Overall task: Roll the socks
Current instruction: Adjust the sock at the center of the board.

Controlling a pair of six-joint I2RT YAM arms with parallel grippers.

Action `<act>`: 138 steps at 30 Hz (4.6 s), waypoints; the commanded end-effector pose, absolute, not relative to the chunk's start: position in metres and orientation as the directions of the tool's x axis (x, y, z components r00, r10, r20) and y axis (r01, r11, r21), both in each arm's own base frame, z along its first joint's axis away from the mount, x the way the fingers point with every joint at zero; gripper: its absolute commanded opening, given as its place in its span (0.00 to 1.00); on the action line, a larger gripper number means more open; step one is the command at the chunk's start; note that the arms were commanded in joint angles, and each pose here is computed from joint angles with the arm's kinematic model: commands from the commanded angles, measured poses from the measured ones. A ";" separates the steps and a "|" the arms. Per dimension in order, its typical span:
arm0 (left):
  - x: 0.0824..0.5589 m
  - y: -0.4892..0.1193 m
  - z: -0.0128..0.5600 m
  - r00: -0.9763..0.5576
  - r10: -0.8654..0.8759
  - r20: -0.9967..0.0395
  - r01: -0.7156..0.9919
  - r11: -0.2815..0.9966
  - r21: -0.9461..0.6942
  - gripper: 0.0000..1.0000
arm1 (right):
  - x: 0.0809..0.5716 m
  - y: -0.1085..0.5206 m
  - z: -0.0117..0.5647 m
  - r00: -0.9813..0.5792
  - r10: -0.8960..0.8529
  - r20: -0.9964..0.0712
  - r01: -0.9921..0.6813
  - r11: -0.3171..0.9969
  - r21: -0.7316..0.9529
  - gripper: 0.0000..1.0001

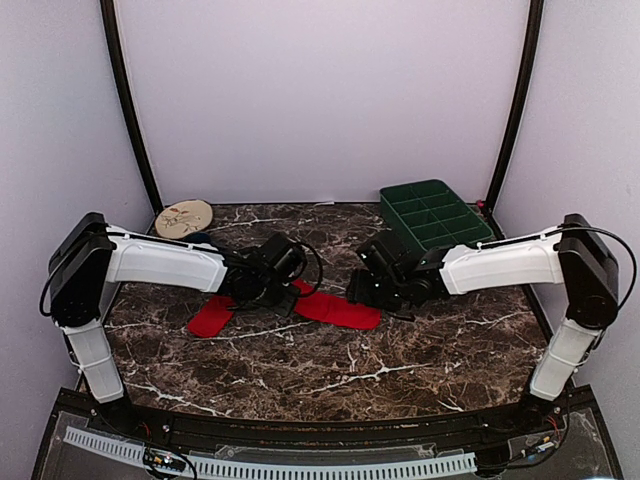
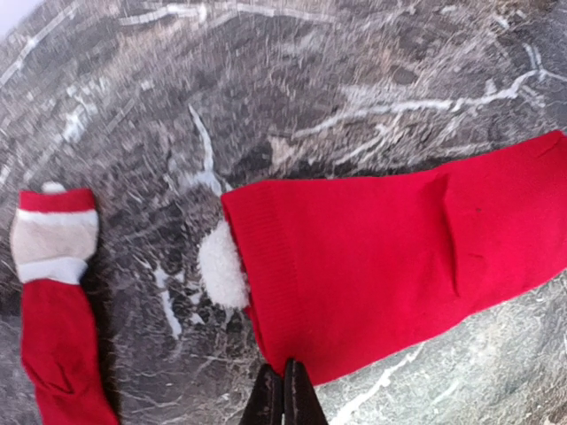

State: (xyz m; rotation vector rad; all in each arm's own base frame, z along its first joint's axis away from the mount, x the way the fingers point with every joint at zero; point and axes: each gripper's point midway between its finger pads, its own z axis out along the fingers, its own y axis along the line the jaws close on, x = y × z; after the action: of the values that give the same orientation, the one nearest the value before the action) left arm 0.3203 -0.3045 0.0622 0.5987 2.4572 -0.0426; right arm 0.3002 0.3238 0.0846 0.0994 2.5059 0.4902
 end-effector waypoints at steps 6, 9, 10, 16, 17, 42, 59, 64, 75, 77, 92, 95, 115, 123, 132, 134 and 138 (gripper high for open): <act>0.325 -0.295 0.110 -0.622 0.452 -0.640 0.415 0.883 0.220 0.00 | 0.316 0.335 0.082 -0.833 0.340 -0.436 0.040 0.824 0.566 0.56; 0.326 -0.293 0.112 -0.623 0.464 -0.629 0.412 0.879 0.240 0.00 | 0.319 0.341 0.079 -0.836 0.356 -0.419 0.042 0.801 0.597 0.53; 0.327 -0.293 0.113 -0.625 0.467 -0.626 0.412 0.878 0.243 0.00 | 0.320 0.343 0.078 -0.836 0.364 -0.410 0.044 0.790 0.612 0.52; 0.326 -0.297 0.124 -0.619 0.465 -0.633 0.425 0.876 0.228 0.00 | 0.323 0.358 0.069 -0.846 0.392 -0.362 0.041 0.725 0.688 0.47; 0.326 -0.297 0.126 -0.618 0.465 -0.634 0.425 0.876 0.228 0.00 | 0.323 0.361 0.067 -0.850 0.388 -0.356 0.037 0.718 0.696 0.47; 0.313 -0.308 0.138 -0.615 0.421 -0.666 0.471 0.874 0.118 0.00 | 0.333 0.413 0.071 -0.890 0.300 -0.345 -0.053 0.682 0.729 0.56; 0.318 -0.314 0.145 -0.580 0.435 -0.689 0.490 0.862 0.132 0.00 | 0.323 0.432 0.062 -0.909 0.247 -0.335 -0.060 0.719 0.693 0.55; 0.318 -0.315 0.147 -0.571 0.437 -0.695 0.497 0.858 0.131 0.00 | 0.323 0.433 0.055 -0.913 0.246 -0.326 -0.051 0.724 0.688 0.54; 0.317 -0.313 0.147 -0.563 0.449 -0.694 0.504 0.852 0.142 0.00 | 0.329 0.442 0.054 -0.916 0.250 -0.315 -0.048 0.710 0.702 0.31; 0.316 -0.312 0.146 -0.562 0.450 -0.694 0.504 0.852 0.143 0.00 | 0.329 0.443 0.055 -0.916 0.250 -0.315 -0.049 0.708 0.705 0.26; 0.324 -0.283 0.202 -0.475 0.400 -0.784 0.417 0.887 0.200 0.00 | 0.335 0.471 0.095 -0.917 0.211 -0.339 -0.133 0.639 0.757 0.05; 0.325 -0.279 0.221 -0.444 0.381 -0.811 0.409 0.892 0.195 0.00 | 0.334 0.484 0.110 -0.920 0.194 -0.340 -0.160 0.605 0.780 0.05; 0.306 -0.297 0.236 -0.381 0.363 -0.850 0.533 0.838 0.119 0.00 | 0.312 0.513 0.120 -0.943 0.197 -0.267 -0.144 0.484 0.863 0.15; 0.296 -0.328 0.188 -0.414 0.401 -0.817 0.607 0.791 0.080 0.00 | 0.291 0.441 0.071 -0.927 0.276 -0.256 -0.034 0.615 0.788 0.41; 0.286 -0.380 0.170 -0.388 0.447 -0.806 0.699 0.713 0.059 0.00 | 0.277 0.358 0.069 -0.850 0.388 -0.357 0.049 0.732 0.680 0.48; 0.282 -0.390 0.165 -0.387 0.456 -0.801 0.715 0.698 0.052 0.00 | 0.274 0.344 0.068 -0.839 0.395 -0.374 0.063 0.753 0.655 0.48; 0.273 -0.410 0.156 -0.385 0.470 -0.794 0.746 0.665 0.033 0.00 | 0.269 0.321 0.066 -0.820 0.411 -0.399 0.098 0.787 0.609 0.48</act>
State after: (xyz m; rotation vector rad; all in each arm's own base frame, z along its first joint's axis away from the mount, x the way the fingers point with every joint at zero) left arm 0.2792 -0.3833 0.1411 0.9219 2.1004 -0.3285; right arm 0.2710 0.3496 0.0749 0.3232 2.4562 0.9455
